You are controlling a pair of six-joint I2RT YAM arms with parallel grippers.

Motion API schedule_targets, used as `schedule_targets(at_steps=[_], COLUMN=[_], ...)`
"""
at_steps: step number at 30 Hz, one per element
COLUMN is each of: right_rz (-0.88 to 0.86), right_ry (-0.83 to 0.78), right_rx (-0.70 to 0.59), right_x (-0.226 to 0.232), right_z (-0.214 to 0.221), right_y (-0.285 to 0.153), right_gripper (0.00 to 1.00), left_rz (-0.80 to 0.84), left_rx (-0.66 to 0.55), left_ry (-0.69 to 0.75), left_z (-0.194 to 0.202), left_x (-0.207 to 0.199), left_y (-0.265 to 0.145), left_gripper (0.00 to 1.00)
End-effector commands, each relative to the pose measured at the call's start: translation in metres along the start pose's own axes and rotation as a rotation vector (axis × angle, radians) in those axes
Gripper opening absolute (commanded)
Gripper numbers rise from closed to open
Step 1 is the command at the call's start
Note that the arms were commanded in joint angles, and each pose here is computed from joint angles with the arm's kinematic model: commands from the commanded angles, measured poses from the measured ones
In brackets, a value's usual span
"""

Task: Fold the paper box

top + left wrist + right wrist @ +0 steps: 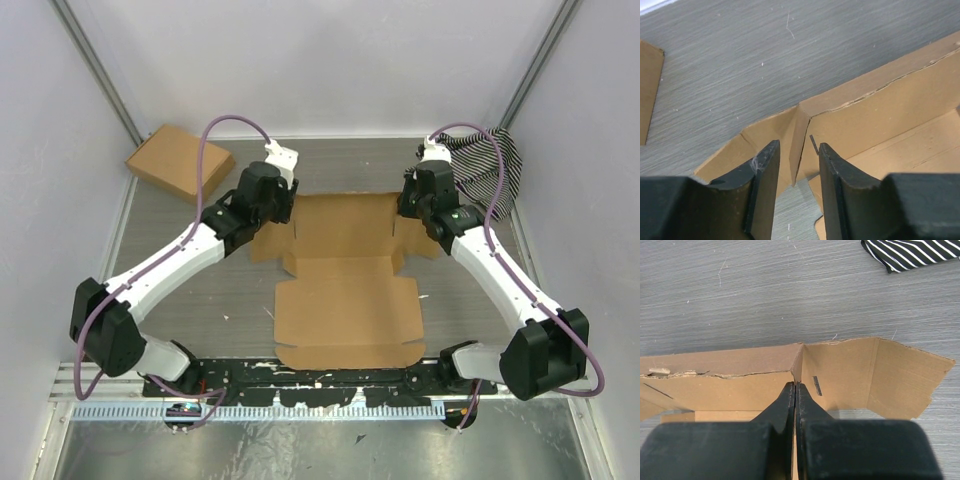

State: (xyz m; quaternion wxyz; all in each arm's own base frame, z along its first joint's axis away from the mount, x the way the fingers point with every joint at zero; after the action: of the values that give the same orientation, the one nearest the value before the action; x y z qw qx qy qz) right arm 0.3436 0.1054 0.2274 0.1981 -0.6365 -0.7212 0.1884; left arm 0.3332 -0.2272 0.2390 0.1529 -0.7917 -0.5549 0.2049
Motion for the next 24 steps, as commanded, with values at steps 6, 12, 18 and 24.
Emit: schedule_targets(at_steps=[6, 12, 18, 24], right_rz=[-0.049, -0.097, -0.167, -0.176], right_ry=[-0.001, -0.008, -0.048, -0.068], right_rx=[-0.071, -0.043, -0.043, -0.079], right_x=[0.01, 0.017, 0.026, 0.026], right_z=[-0.028, -0.023, -0.032, -0.046], right_y=[-0.011, -0.009, -0.018, -0.026], right_gripper=[0.02, 0.04, 0.36, 0.53], left_rz=[-0.071, -0.1, -0.106, -0.118], left_rx=[0.082, 0.026, -0.174, -0.349], left_ry=[0.037, -0.005, -0.046, -0.038], left_z=[0.007, 0.011, 0.01, -0.007], left_x=[0.002, 0.007, 0.02, 0.028], left_y=[0.022, 0.026, 0.02, 0.014], left_gripper=[0.26, 0.0, 0.0, 0.0])
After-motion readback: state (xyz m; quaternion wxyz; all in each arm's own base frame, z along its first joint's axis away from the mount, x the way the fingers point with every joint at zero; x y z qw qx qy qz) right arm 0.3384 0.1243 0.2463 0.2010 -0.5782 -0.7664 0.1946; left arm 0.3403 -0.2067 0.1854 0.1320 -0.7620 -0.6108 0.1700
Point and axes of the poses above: each gripper's point midway between its finger pads, its own y axis out along the fingers, its own x axis along the line the jaws close on, z = x × y, the point moved 3 cm from there along -y, back along the fingers, and after that the axes turned 12 degrees about -y, right-handed, at the moved point
